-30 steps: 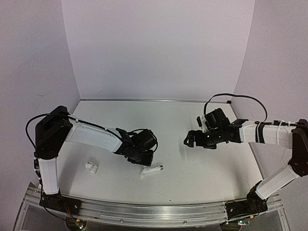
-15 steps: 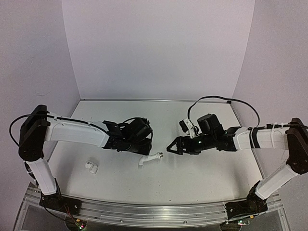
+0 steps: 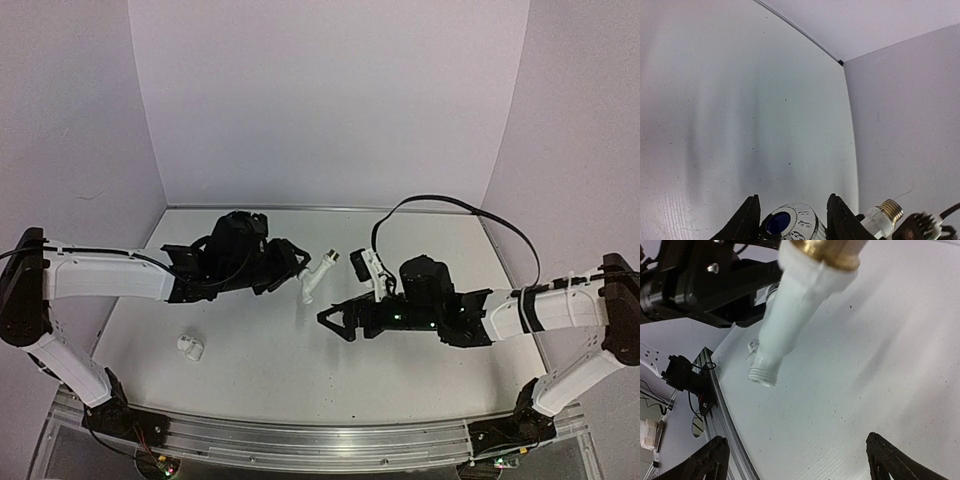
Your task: Install the water faucets
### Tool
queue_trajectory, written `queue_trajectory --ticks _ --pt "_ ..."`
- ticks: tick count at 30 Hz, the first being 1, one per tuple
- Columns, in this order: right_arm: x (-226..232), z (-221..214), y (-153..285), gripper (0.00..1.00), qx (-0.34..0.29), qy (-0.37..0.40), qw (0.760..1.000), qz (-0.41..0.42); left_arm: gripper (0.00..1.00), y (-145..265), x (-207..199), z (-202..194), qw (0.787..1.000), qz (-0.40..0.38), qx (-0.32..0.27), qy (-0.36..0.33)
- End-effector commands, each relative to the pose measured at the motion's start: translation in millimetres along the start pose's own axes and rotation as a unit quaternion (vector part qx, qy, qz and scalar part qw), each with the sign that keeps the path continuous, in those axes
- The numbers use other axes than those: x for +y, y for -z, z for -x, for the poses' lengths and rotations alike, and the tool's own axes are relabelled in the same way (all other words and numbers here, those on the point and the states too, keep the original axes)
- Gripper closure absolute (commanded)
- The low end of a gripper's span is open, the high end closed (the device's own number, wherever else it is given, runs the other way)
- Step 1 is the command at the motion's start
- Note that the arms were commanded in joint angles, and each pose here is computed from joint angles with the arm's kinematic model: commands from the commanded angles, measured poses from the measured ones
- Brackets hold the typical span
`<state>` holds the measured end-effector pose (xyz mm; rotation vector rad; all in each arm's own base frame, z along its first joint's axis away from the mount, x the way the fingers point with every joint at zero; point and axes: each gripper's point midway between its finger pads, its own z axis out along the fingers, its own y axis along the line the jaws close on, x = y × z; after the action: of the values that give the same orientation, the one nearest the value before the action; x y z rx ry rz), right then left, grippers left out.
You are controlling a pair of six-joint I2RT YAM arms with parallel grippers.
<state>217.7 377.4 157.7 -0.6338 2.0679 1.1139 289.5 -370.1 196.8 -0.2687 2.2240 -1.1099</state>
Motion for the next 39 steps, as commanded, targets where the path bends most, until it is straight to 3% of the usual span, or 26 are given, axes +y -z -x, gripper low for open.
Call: queue_trajectory --ticks 1,7,20,24,26,28,29,31,34,39 --pt "21.1 57.1 8.9 0.08 -0.121 0.053 0.991 -0.017 1.00 23.7 -47.5 24.2 0.984 -0.121 -0.027 0.125" --pt "38.2 79.1 -0.4 0.17 -0.153 0.076 0.985 -0.017 1.00 26.9 -46.3 22.9 0.966 -0.180 -0.030 0.185" --pt "31.7 96.4 -17.3 0.44 -0.184 0.053 0.980 -0.045 1.00 22.1 -51.1 16.2 0.960 -0.204 -0.012 0.193" --pt "31.9 101.9 -16.0 0.65 -0.195 0.051 0.978 -0.049 1.00 19.3 -49.6 13.3 0.958 -0.207 -0.008 0.196" --pt "31.8 104.9 -14.4 0.83 -0.201 0.049 0.977 -0.052 0.99 18.2 -47.9 12.2 0.959 -0.205 -0.007 0.196" --pt "31.4 106.5 -12.5 0.98 -0.204 0.049 0.976 -0.054 0.90 17.5 -45.4 10.6 0.961 -0.203 -0.007 0.188" --pt "30.4 106.6 -10.6 1.00 -0.206 0.048 0.976 -0.056 0.81 17.6 -43.5 9.6 0.963 -0.202 -0.008 0.181" --pt "26.9 101.0 -5.6 1.00 -0.202 0.052 0.976 -0.063 0.53 19.9 -39.1 8.4 0.968 -0.199 -0.013 0.155" --pt "24.2 89.8 2.8 1.00 -0.183 0.078 0.978 -0.067 0.26 25.0 -17.4 7.6 0.976 -0.181 -0.021 0.122" --pt "9.9 52.2 9.8 1.00 -0.081 0.127 0.984 -0.099 0.15 49.6 -0.1 9.7 0.987 -0.160 -0.025 0.022"
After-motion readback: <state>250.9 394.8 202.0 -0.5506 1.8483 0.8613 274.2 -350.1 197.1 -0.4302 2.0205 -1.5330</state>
